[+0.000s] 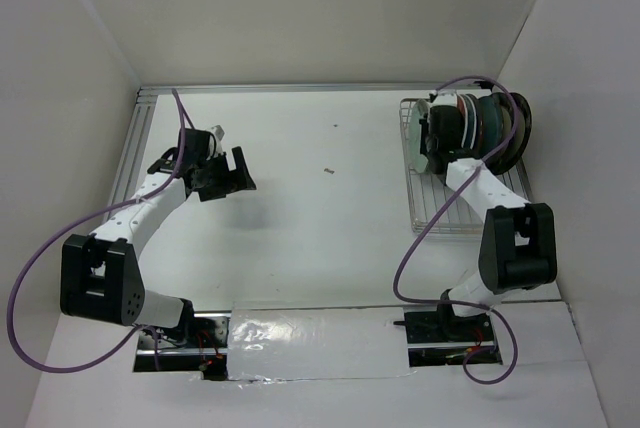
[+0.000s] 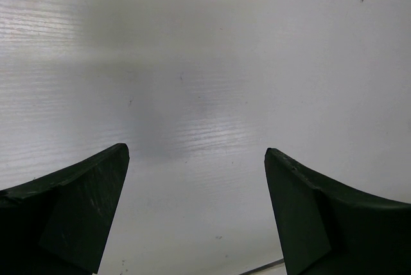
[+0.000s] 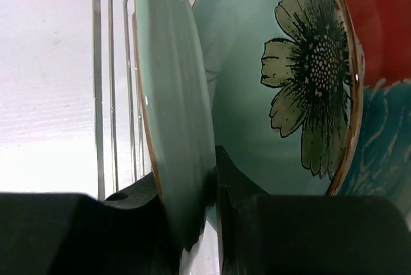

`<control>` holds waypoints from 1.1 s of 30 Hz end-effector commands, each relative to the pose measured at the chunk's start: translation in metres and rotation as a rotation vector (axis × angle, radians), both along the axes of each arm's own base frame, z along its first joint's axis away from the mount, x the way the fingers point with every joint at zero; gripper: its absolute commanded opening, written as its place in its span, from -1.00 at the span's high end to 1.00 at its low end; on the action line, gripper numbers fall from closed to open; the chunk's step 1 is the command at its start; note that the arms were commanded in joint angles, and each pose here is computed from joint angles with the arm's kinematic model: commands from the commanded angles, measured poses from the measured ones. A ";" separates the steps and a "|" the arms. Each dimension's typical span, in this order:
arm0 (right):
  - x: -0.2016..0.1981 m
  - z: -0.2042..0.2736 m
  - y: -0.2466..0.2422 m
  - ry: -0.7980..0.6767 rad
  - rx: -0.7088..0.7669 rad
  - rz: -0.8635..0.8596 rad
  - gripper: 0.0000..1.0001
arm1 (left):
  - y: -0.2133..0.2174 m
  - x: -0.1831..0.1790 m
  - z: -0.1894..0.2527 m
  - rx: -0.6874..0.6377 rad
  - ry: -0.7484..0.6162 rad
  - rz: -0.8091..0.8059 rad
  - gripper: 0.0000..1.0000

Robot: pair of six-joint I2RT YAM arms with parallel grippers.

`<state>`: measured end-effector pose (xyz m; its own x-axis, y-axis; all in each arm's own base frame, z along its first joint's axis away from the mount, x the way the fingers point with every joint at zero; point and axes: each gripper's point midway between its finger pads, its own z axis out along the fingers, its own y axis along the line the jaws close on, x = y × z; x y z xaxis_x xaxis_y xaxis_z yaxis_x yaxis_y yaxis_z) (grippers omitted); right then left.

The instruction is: Load the plates into the dish rack

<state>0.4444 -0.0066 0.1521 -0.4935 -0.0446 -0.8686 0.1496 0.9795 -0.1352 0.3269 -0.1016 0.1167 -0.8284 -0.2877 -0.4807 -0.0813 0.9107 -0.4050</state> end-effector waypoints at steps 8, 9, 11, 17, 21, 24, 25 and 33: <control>0.014 0.085 -0.002 -0.197 0.043 -0.039 -0.24 | -0.004 0.005 0.016 -0.010 -0.060 -0.030 -0.99; 0.011 0.088 -0.002 -0.199 0.043 -0.039 -0.28 | -0.004 0.005 0.016 -0.010 -0.060 -0.030 -0.99; 0.000 0.112 0.002 -0.229 0.048 -0.029 -0.38 | -0.006 0.004 0.025 -0.020 -0.086 -0.036 -0.99; -0.043 0.164 0.004 -0.300 0.073 -0.023 -0.65 | -0.004 -0.006 0.037 -0.024 -0.117 -0.036 -0.99; -0.080 0.173 0.003 -0.314 0.107 -0.036 -0.86 | -0.001 -0.020 0.048 -0.033 -0.153 -0.016 -0.99; -0.108 0.173 -0.002 -0.320 0.122 -0.054 -0.98 | 0.001 -0.032 0.053 -0.037 -0.188 -0.016 -0.99; -0.115 0.172 -0.002 -0.321 0.140 -0.061 -0.98 | 0.001 -0.035 0.054 -0.038 -0.196 -0.016 -0.99; -0.166 0.163 -0.004 -0.352 0.231 -0.084 -0.98 | 0.006 -0.056 0.058 -0.017 -0.226 -0.025 -0.99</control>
<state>0.2931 -0.0120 0.3281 -0.1333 0.1551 -0.9789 0.2200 0.9677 0.1234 0.2763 -0.0962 0.1701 -0.7199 -0.2992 -0.6263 0.0081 0.8987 -0.4385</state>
